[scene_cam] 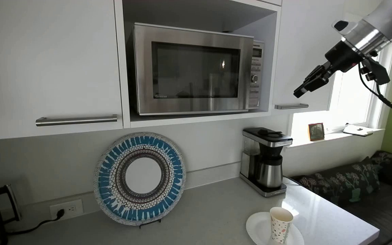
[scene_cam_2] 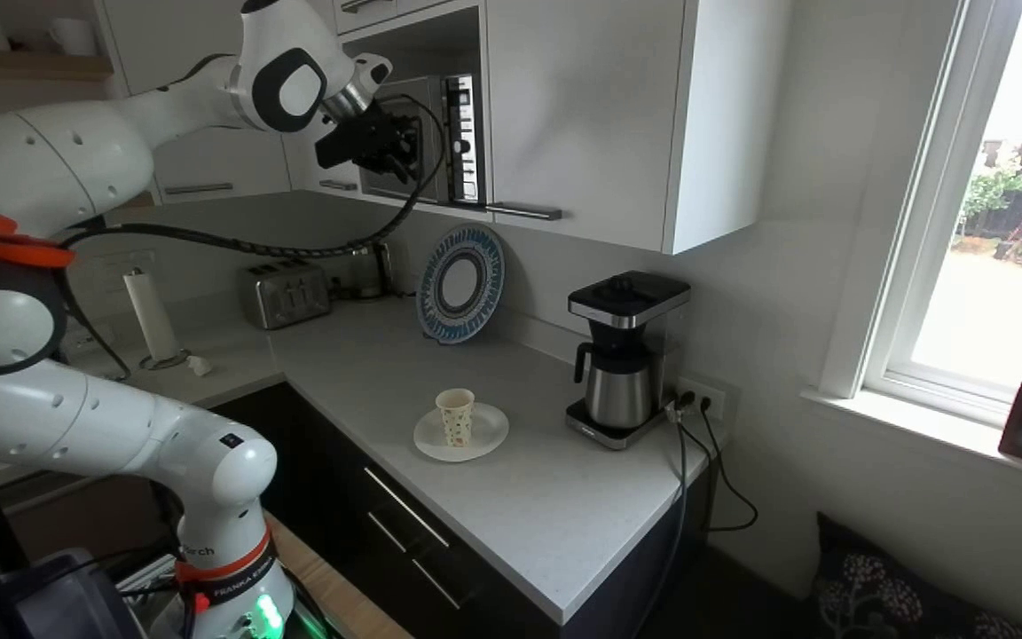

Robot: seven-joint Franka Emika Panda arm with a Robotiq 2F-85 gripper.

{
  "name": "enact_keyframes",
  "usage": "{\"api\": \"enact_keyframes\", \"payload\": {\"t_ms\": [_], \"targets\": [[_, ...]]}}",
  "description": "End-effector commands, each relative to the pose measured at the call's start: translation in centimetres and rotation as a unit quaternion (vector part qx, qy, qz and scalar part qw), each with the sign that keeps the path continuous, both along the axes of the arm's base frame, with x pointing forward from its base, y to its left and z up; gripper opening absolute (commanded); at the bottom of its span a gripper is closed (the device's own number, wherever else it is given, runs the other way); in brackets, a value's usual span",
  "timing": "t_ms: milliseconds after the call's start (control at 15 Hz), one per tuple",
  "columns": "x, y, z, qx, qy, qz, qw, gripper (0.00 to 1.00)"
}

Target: Open the microwave

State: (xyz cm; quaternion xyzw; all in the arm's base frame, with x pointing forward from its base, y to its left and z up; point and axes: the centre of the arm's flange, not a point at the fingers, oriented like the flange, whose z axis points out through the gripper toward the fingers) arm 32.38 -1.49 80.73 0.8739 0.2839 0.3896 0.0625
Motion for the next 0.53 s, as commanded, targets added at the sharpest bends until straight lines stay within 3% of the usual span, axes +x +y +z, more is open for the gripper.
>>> {"api": "enact_keyframes", "payload": {"t_ms": [0,133,200,267,467], "targets": [[-2.1,-0.5,0.3,0.04,-0.006,0.027,0.9988,0.47],[-2.8,-0.5,0.6,0.051,-0.011,0.035,0.998,0.47],[-1.7,-0.3,1.1,0.034,-0.016,0.014,0.9992,0.47],[-1.8,-0.4,1.2,0.035,-0.017,0.015,0.9991,0.22],[-1.8,-0.3,1.2,0.035,-0.017,0.015,0.9991,0.22]]}}
